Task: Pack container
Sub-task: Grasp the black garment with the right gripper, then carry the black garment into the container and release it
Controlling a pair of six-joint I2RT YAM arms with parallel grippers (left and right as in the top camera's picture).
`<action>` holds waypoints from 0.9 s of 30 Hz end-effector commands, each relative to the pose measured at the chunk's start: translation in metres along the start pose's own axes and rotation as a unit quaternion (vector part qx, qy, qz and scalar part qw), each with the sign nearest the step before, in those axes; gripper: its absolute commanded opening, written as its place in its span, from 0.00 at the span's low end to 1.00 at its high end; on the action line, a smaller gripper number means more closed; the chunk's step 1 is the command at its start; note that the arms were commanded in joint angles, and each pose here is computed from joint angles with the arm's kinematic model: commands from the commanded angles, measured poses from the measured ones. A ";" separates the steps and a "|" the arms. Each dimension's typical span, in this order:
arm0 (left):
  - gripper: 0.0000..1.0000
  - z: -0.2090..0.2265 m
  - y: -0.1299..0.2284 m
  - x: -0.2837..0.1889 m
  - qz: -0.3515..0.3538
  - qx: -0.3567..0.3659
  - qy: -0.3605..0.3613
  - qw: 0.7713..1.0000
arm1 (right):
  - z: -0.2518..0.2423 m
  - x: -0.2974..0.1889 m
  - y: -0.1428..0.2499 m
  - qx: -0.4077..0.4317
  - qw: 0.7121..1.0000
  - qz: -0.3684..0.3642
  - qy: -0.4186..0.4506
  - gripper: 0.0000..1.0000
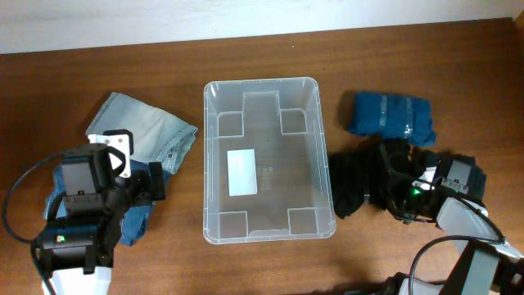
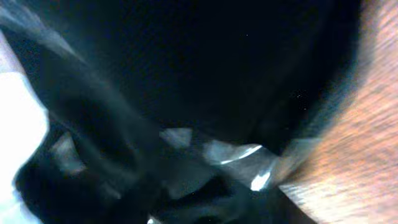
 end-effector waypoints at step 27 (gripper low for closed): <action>0.99 0.001 -0.006 -0.005 -0.014 -0.006 -0.004 1.000 | 0.159 -0.123 0.002 -0.352 0.927 -0.082 -0.097 0.04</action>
Point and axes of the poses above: each gripper's point midway between its finger pads, its own x axis out along the fingers, its own z axis along the line the jaws close on, y = z × x, the point moved 10 cm from there along -x, back along the fingers, and after that the axes turned 1 degree about x, right-handed, at the moved point
